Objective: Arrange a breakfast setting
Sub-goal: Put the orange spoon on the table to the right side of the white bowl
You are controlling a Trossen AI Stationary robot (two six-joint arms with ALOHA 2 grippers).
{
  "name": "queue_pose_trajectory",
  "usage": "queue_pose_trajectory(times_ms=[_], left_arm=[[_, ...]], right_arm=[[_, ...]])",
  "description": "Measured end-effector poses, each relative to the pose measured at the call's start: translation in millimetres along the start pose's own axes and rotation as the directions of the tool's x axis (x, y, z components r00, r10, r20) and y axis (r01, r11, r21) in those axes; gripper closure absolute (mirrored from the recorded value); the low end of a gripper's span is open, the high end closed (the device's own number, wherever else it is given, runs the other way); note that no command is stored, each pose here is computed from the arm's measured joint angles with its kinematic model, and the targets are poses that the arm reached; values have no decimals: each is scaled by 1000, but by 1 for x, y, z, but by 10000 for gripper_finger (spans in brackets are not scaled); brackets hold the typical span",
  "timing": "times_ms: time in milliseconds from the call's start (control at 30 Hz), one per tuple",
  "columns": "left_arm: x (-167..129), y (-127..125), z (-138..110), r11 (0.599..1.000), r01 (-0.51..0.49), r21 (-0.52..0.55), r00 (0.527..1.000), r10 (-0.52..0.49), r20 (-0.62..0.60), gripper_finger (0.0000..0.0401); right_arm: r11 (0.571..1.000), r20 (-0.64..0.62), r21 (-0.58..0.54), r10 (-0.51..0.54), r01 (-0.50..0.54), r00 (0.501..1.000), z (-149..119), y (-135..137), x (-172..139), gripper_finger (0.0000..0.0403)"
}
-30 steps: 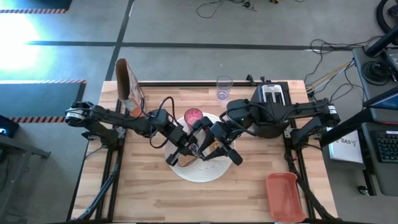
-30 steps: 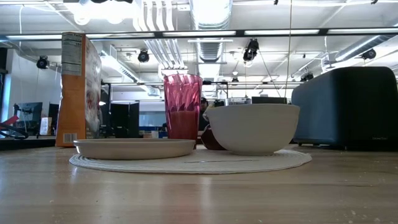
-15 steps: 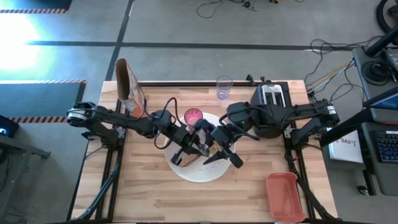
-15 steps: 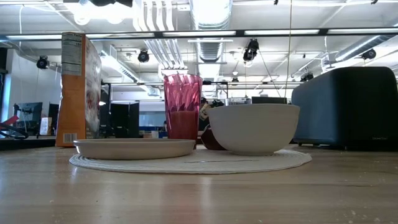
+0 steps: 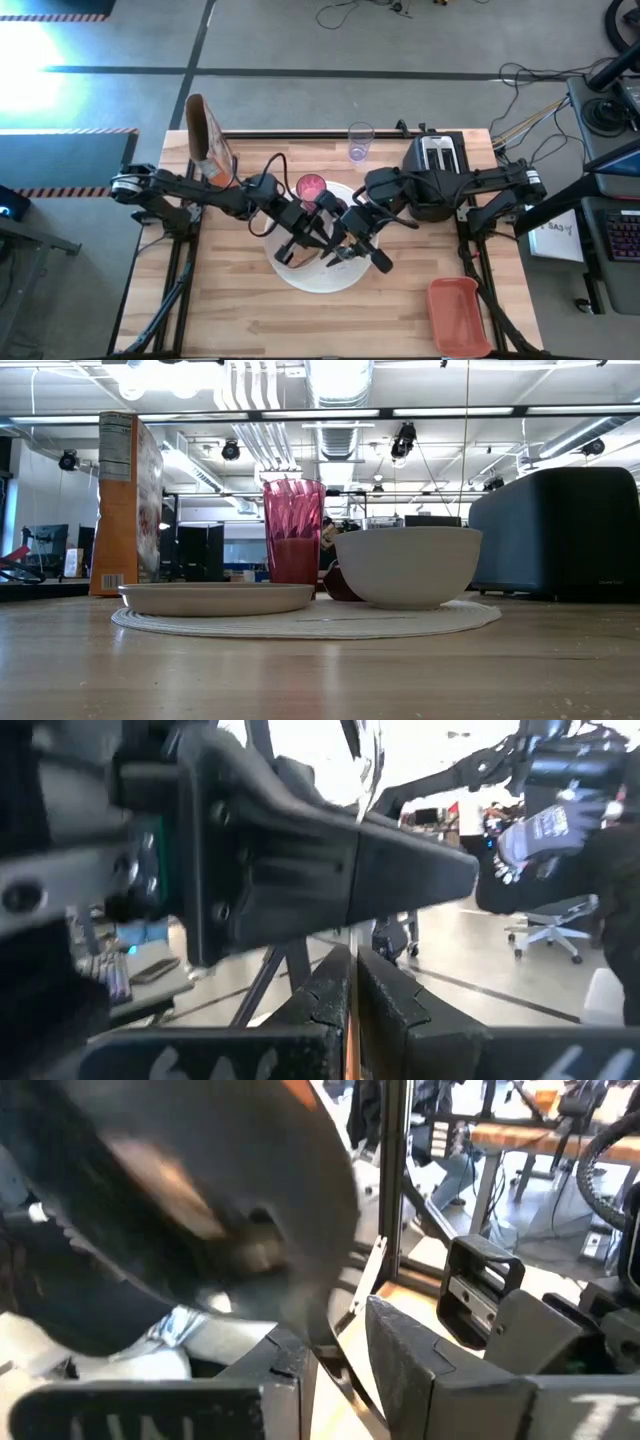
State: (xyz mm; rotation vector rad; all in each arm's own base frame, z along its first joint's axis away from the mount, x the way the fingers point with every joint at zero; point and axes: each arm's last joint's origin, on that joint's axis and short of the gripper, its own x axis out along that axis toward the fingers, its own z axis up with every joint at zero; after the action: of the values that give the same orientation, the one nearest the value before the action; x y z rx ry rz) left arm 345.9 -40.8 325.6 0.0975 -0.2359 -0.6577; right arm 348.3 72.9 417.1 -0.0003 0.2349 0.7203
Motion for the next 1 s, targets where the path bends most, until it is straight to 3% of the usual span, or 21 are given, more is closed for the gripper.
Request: queue_pose_trajectory(times_ms=[300, 633, 1000], left_arm=[[5, 2, 5, 998, 56, 2, 998, -56, 16, 401], [5, 1, 4, 997, 71, -13, 997, -71, 14, 400], [6, 1, 3, 995, 71, -65, 997, -72, -8, 401]], right_arm=[[1000, -12, 6, 0, 0, 1000, -1, 1, -1, 319], [999, -21, -30, -20, 19, 1000, -2, 0, 0, 388], [998, -31, -26, -51, 50, 998, -3, 0, 0, 394]])
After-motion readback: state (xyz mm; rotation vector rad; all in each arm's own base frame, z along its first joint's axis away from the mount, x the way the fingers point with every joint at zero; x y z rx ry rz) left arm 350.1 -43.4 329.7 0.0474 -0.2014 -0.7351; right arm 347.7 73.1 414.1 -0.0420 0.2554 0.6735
